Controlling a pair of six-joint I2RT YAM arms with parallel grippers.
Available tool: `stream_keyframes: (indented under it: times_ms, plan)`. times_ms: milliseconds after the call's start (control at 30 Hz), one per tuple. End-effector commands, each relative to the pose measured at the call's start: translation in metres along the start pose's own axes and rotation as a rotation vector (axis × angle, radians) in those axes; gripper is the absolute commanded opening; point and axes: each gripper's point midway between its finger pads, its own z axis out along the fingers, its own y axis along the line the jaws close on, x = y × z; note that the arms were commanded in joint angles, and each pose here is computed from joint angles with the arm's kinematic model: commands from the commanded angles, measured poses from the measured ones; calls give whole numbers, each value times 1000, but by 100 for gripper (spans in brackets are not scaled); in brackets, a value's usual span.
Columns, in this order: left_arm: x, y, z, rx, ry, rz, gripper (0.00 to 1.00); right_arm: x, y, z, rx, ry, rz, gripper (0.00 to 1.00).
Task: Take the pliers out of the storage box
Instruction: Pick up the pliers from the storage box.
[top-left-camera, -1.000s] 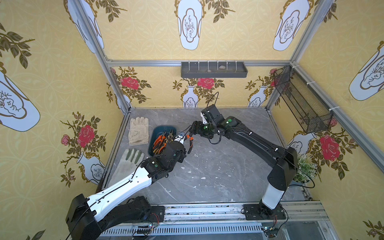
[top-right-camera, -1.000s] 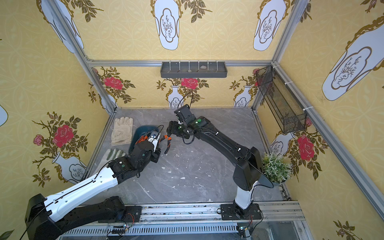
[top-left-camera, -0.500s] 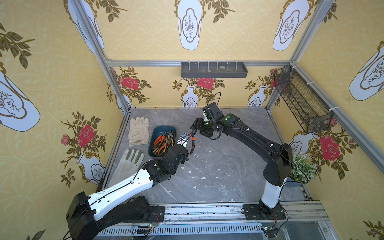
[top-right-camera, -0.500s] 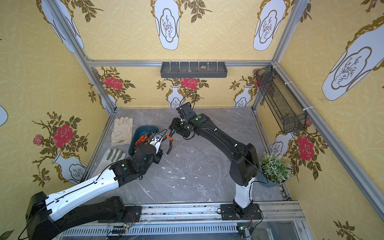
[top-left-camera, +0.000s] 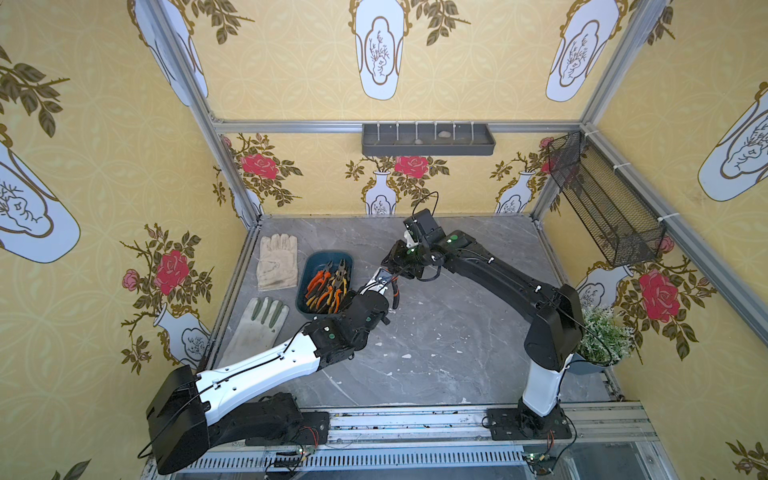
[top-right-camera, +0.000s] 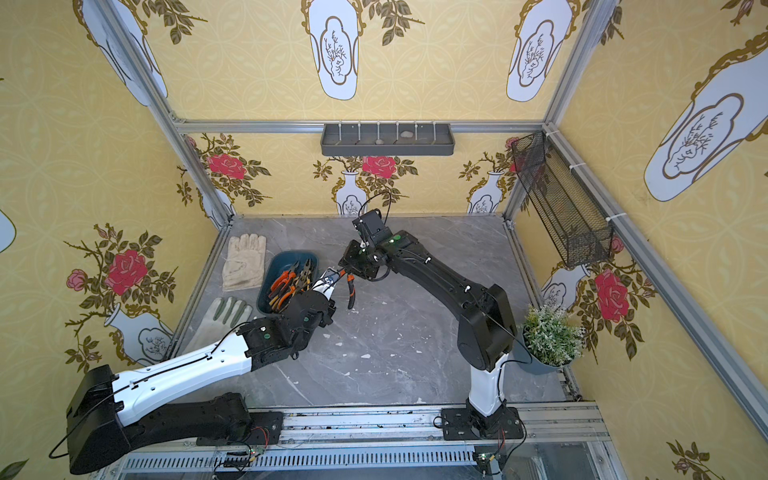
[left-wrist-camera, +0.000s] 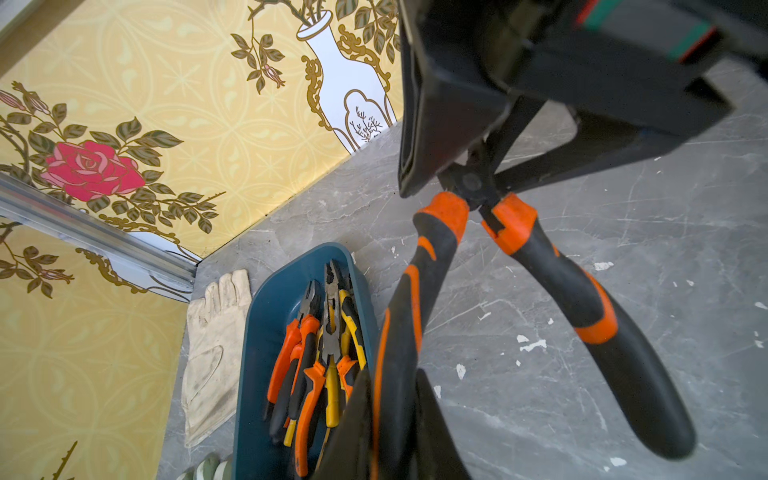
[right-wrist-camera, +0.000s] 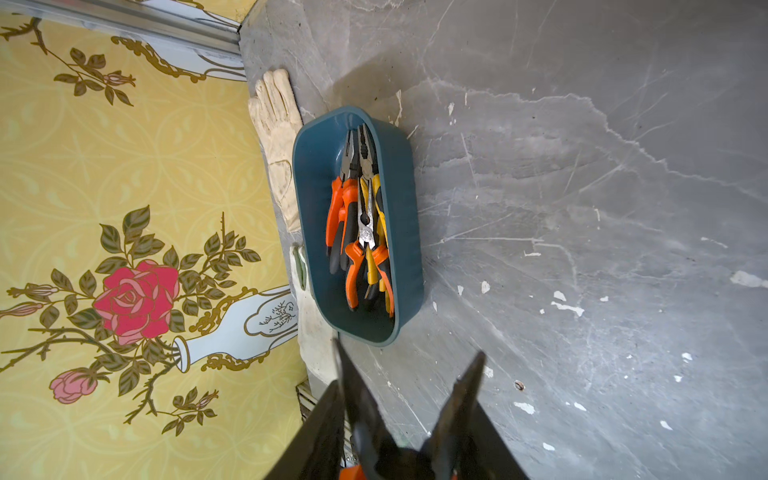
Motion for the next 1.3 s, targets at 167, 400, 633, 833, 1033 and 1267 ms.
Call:
stream_keyframes:
  times_ms: [167, 400, 633, 833, 1033, 1267]
  plan:
    - [-14, 5, -1, -23, -41, -33, 0, 4, 2, -5, 15, -26, -27, 30]
    - [-14, 5, -5, -6, -40, -52, 28, -6, 1, -8, 30, -58, -74, 0]
    - [-37, 9, -30, 128, -57, -205, 99, -44, -21, -28, 117, -130, -204, 0]
    - [-28, 24, -28, 161, 61, -331, 99, -90, -83, -46, 363, -149, -416, 0]
    - [-1, 39, -5, 177, 136, -474, 99, -114, -144, -18, 480, -17, -434, 0]
    - [17, 53, 18, 139, 224, -488, 99, -174, -225, -2, 629, -21, -313, 5]
